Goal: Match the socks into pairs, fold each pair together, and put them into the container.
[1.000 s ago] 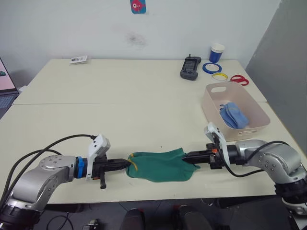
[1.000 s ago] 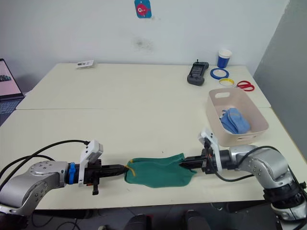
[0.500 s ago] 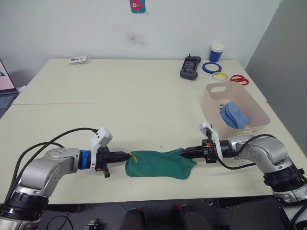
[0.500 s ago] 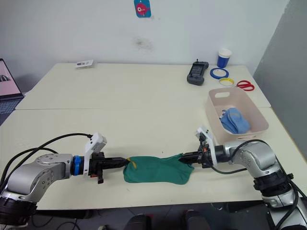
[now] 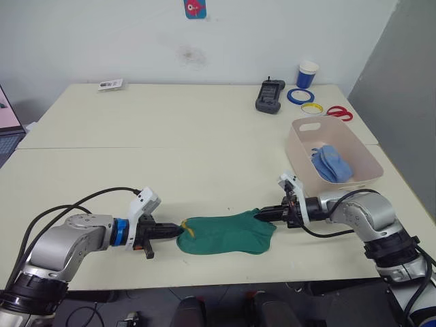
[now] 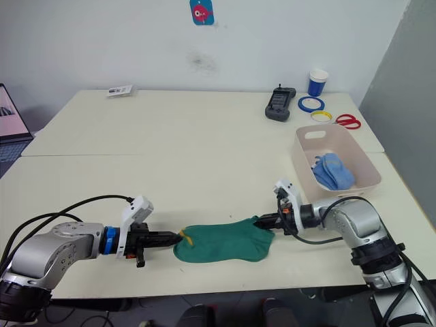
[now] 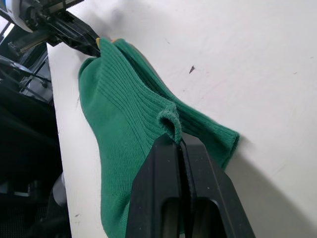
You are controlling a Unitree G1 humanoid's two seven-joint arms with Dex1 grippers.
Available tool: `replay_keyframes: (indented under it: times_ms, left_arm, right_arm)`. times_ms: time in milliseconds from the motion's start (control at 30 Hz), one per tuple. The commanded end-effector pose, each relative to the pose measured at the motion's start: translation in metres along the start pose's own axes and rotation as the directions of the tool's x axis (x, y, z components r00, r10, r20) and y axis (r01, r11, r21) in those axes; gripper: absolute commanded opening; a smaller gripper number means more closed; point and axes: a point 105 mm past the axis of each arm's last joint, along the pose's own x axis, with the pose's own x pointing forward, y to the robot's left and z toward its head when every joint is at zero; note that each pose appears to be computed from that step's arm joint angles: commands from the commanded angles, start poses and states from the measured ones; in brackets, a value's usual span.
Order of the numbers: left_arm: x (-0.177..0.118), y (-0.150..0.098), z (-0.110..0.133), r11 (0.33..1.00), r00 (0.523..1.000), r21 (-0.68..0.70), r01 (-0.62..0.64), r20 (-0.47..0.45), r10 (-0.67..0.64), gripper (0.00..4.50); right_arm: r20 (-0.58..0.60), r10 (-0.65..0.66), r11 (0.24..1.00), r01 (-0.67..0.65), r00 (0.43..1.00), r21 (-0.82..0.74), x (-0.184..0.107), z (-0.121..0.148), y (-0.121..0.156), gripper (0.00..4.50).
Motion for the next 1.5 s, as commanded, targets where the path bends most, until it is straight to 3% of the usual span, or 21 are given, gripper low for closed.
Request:
replay_keyframes:
  times_ms: [33, 133, 233, 400, 500, 567, 633, 733, 833, 867, 1000, 1233, 1500]
  left_arm:
    - [-0.007, -0.001, 0.003, 0.999, 1.000, 0.031, -0.010, -0.002, 0.010, 0.00]
    - [-0.007, 0.003, 0.006, 0.999, 0.999, 0.034, -0.032, 0.020, 0.031, 0.00]
    - [-0.007, 0.004, 0.016, 0.999, 0.996, 0.029, -0.040, 0.075, 0.038, 0.61]
    - [-0.023, 0.000, 0.037, 0.999, 0.986, 0.027, -0.046, 0.162, 0.041, 2.21]
    - [-0.039, -0.003, 0.058, 0.994, 0.970, 0.089, -0.063, 0.239, 0.040, 3.15]
    - [-0.039, -0.010, 0.067, 0.983, 0.960, 0.168, -0.071, 0.278, 0.022, 3.15]
    - [-0.025, -0.025, 0.069, 0.963, 0.963, 0.268, -0.031, 0.267, -0.044, 3.19]
    - [0.000, -0.044, 0.069, 0.924, 0.962, 0.382, 0.022, 0.244, -0.124, 2.58]
    - [0.024, -0.056, 0.067, 0.898, 0.959, 0.436, 0.056, 0.228, -0.170, 1.63]
    - [0.031, -0.057, 0.060, 0.882, 0.967, 0.466, 0.066, 0.190, -0.172, 1.32]
    - [0.046, -0.050, 0.037, 0.857, 0.986, 0.511, 0.063, 0.102, -0.133, 0.02]
    - [0.045, -0.014, 0.005, 0.863, 1.000, 0.505, 0.003, -0.007, 0.001, 0.02]
    - [0.011, 0.007, 0.006, 0.891, 0.998, 0.451, -0.061, 0.014, 0.062, 0.02]
  right_arm:
    - [-0.002, -0.005, 0.999, 0.004, 1.000, -0.046, 0.000, 0.008, 0.000, 0.04]
    - [-0.009, -0.022, 0.998, 0.022, 1.000, -0.054, 0.000, 0.008, -0.005, 0.04]
    - [0.013, -0.036, 0.997, 0.037, 0.999, -0.069, -0.004, 0.013, -0.009, 0.72]
    - [0.088, -0.042, 0.991, 0.053, 0.995, -0.123, -0.028, 0.030, -0.003, 2.47]
    - [0.113, -0.028, 0.962, 0.057, 0.993, -0.267, -0.042, 0.041, 0.011, 2.51]
    - [0.109, -0.027, 0.911, 0.070, 0.994, -0.406, -0.038, 0.042, 0.021, 2.51]
    - [0.102, 0.008, 0.825, 0.052, 0.995, -0.563, -0.021, 0.041, 0.035, 2.12]
    - [0.108, 0.070, 0.757, 0.018, 0.992, -0.653, 0.004, 0.037, 0.048, 1.28]
    - [0.096, 0.070, 0.688, 0.022, 0.993, -0.726, 0.029, 0.029, 0.048, 0.18]
    - [0.098, 0.077, 0.687, 0.018, 0.992, -0.727, 0.035, 0.027, 0.048, 0.00]
    - [0.060, 0.091, 0.692, -0.020, 0.994, -0.722, 0.047, 0.010, 0.046, 0.00]
    - [-0.041, 0.010, 0.728, -0.035, 0.999, -0.685, 0.036, -0.032, 0.018, 0.00]
    - [-0.062, -0.080, 0.758, 0.021, 0.995, -0.652, -0.004, -0.048, -0.004, 0.00]
